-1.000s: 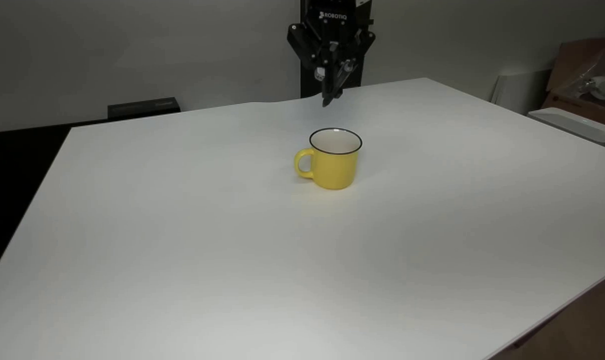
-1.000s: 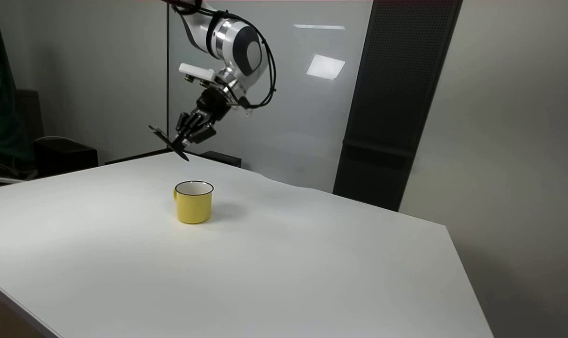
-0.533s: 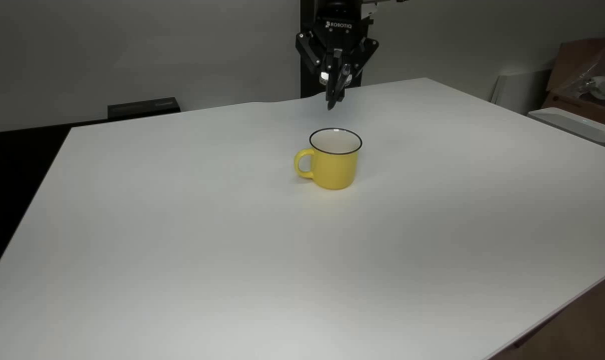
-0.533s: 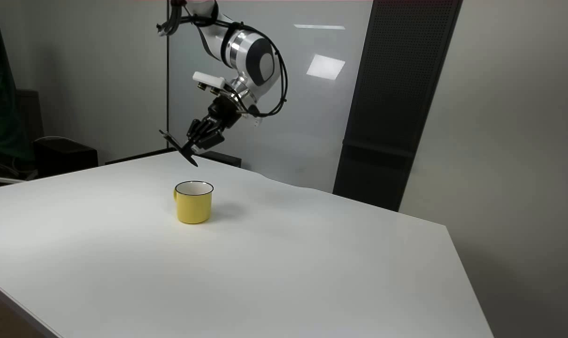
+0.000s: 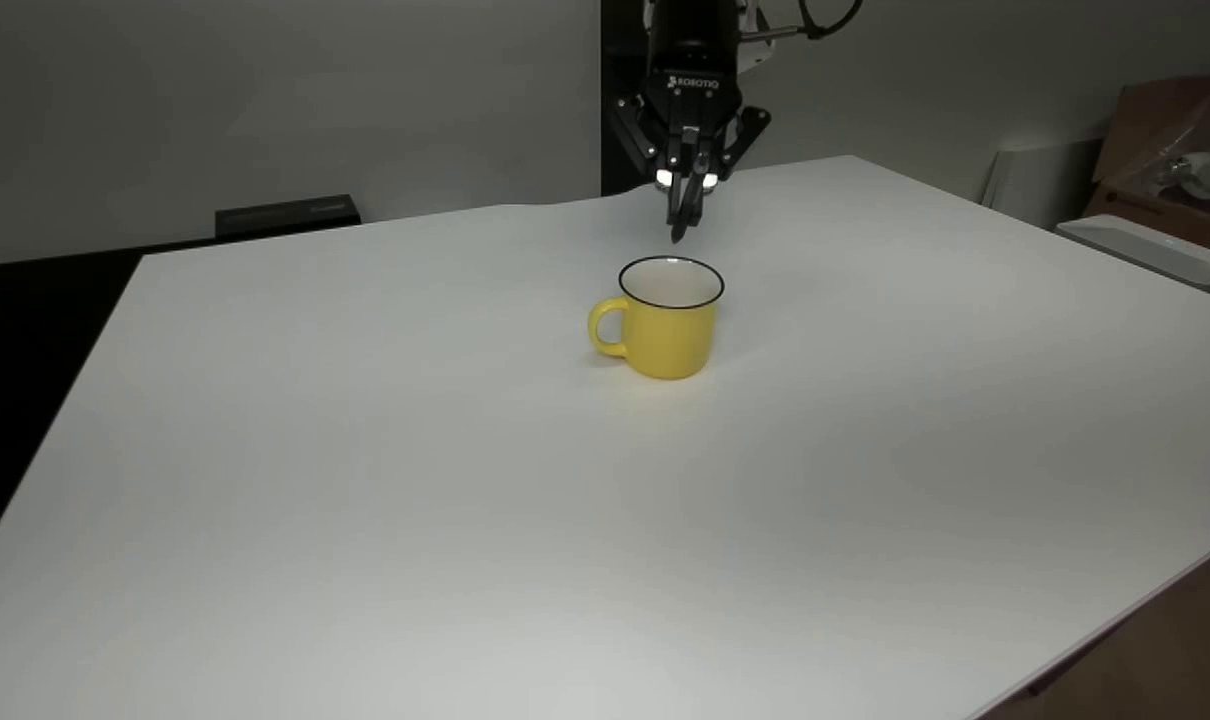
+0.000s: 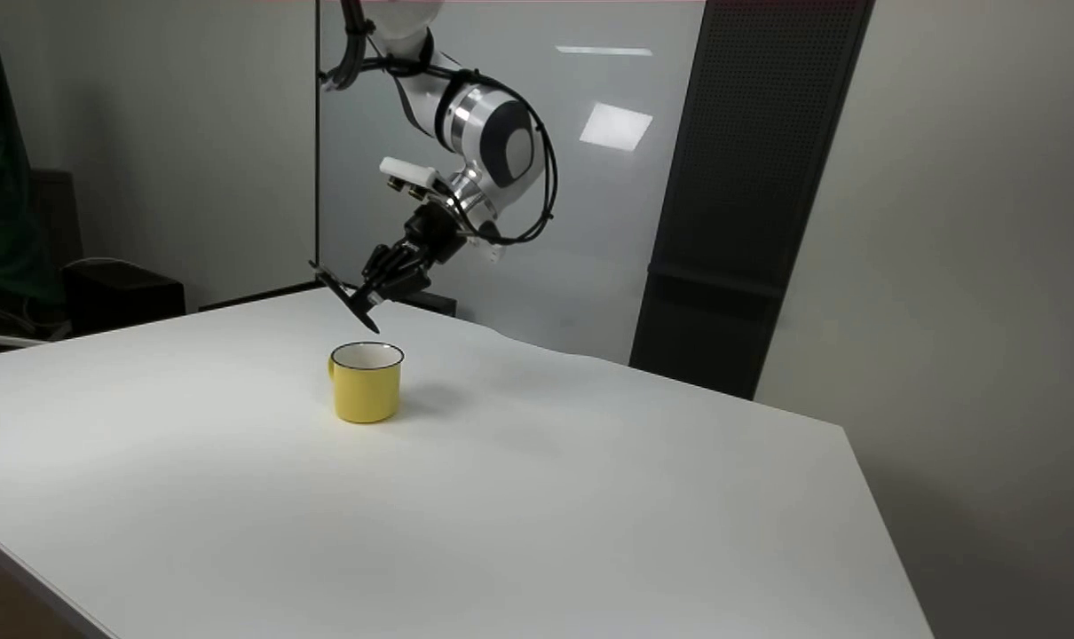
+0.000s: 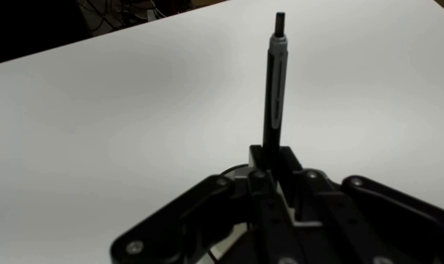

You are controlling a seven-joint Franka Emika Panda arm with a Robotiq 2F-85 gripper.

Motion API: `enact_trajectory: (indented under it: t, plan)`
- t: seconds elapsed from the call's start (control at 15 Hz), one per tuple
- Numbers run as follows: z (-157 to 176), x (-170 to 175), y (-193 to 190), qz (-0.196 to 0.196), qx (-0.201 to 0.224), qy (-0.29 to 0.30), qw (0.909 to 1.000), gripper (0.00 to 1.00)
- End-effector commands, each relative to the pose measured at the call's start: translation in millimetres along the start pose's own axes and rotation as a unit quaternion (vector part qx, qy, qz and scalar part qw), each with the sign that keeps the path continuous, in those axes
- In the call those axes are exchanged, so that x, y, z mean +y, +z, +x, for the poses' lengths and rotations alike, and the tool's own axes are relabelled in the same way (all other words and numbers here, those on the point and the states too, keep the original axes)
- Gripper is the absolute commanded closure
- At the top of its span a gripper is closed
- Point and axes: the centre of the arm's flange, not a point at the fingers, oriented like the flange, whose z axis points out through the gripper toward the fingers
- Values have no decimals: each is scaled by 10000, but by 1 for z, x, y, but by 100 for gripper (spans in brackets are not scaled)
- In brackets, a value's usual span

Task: Pick up the pen from the table and put it in the yellow cup.

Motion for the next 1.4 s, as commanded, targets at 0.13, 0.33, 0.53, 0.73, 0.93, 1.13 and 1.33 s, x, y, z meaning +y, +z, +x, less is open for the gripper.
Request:
enact_trajectory:
  t: [0.13,0.33,0.53,0.73,0.93,1.13,1.33]
  plan:
    - [21,3,-6,201,-210,266,9992,97]
    - [29,4,2,263,-269,242,9990,97]
    - [35,2,9,285,-320,231,9988,97]
    - [39,0,14,293,-349,229,9987,97]
    - [43,0,14,343,-327,206,9987,97]
    - [45,-1,13,394,-309,134,9987,97]
    - [46,-1,10,445,-259,83,9986,54]
